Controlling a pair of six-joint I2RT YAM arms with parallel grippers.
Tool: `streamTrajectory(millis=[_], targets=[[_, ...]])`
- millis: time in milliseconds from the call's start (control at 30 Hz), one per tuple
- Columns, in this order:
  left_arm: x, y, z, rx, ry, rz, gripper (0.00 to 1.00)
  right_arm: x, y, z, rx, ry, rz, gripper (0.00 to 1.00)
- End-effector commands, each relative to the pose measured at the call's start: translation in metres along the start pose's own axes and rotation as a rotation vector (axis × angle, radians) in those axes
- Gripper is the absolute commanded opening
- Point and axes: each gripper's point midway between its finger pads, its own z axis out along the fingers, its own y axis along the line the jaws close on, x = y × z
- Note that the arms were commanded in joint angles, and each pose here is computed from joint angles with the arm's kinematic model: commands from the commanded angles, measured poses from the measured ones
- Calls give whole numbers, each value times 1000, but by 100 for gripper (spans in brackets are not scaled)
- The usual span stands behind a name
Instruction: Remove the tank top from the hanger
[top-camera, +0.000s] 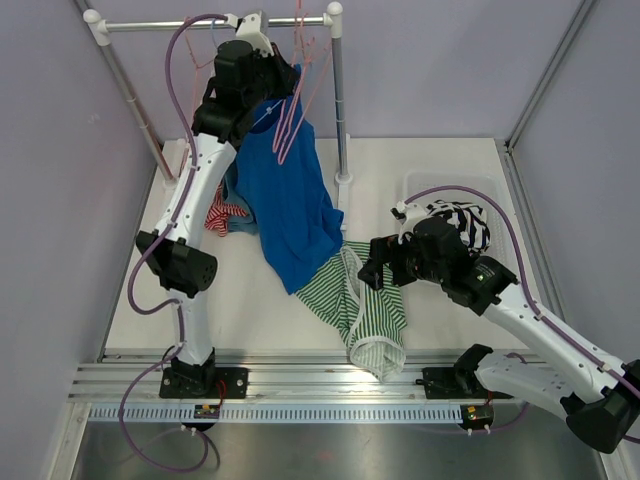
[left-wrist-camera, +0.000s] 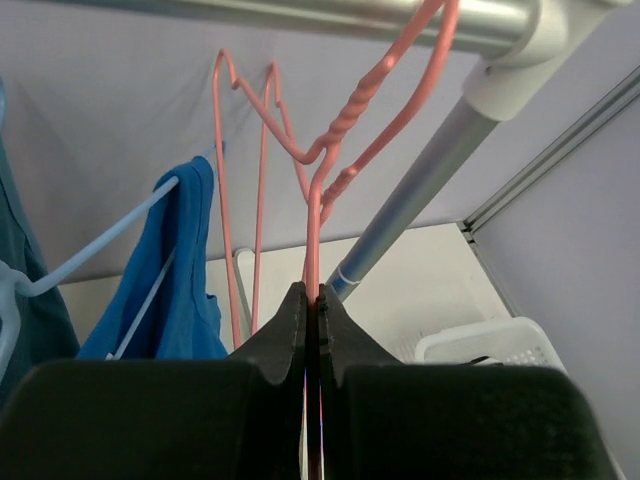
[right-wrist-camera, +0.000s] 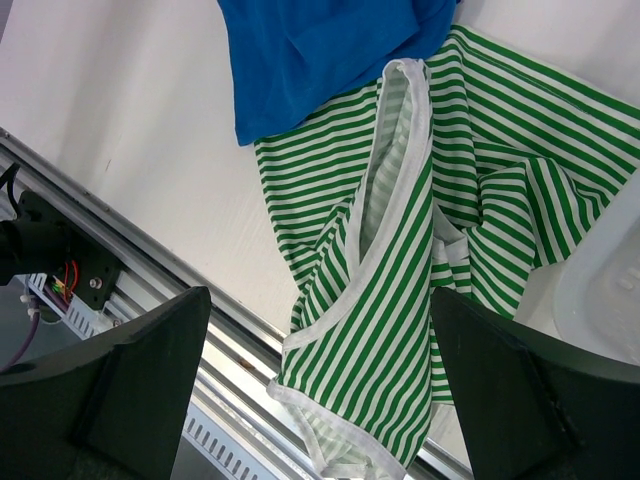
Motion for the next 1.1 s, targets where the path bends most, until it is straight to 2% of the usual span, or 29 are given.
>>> streamTrajectory(millis=[0, 233, 267, 333, 367, 433, 467, 567, 667, 700, 800, 833, 867, 900, 967, 1000, 1033, 1067], targets=[[-30, -5, 0, 5, -104, -8, 0, -5, 4, -4, -24, -24, -13, 100], [-5, 7, 4, -32, -48, -48, 0, -3, 1, 1, -16, -29, -14, 99], [-11, 4, -3, -30, -63, -52, 0, -4, 1, 1, -17, -30, -16, 99], [11, 14, -3, -60, -20, -62, 3, -6, 0, 4, -11, -33, -22, 100], [0, 9, -13, -49, -50, -61, 9, -9, 0, 4, -5, -41, -22, 99], [10, 12, -17, -54, -33, -66, 24, -11, -5, 8, 28, -44, -21, 99], [4, 8, -23, -46, -44, -66, 44, -13, -6, 9, 36, -45, -24, 99], [-4, 0, -33, -22, -47, -53, 60, -10, -13, 22, 73, -3, -33, 99], [-19, -12, -53, 7, -66, -40, 70, -2, -32, 47, 181, 59, -10, 100], [-27, -19, -65, 22, -82, -30, 99, 6, -38, 62, 206, 102, -1, 100], [-22, -20, -83, 8, -72, -21, 99, 16, -50, 92, 256, 158, 10, 99], [-35, -24, -104, -1, -107, -17, 99, 18, -50, 100, 256, 173, 10, 100], [-16, -16, -106, -23, -65, -18, 99, 23, -52, 107, 268, 198, 8, 99], [-15, -15, -117, -35, -69, -22, 99, 39, -59, 118, 298, 266, 8, 99], [-21, -17, -150, -41, -108, -19, 99, 52, -54, 127, 308, 324, -26, 99], [5, -7, -154, -63, -60, -26, 99, 66, -57, 133, 335, 368, -45, 99], [9, 0, -163, -98, -71, -28, 99, 71, -57, 137, 357, 377, -68, 99], [-2, -4, -189, -96, -116, -31, 99, 79, -54, 140, 362, 395, -80, 99]])
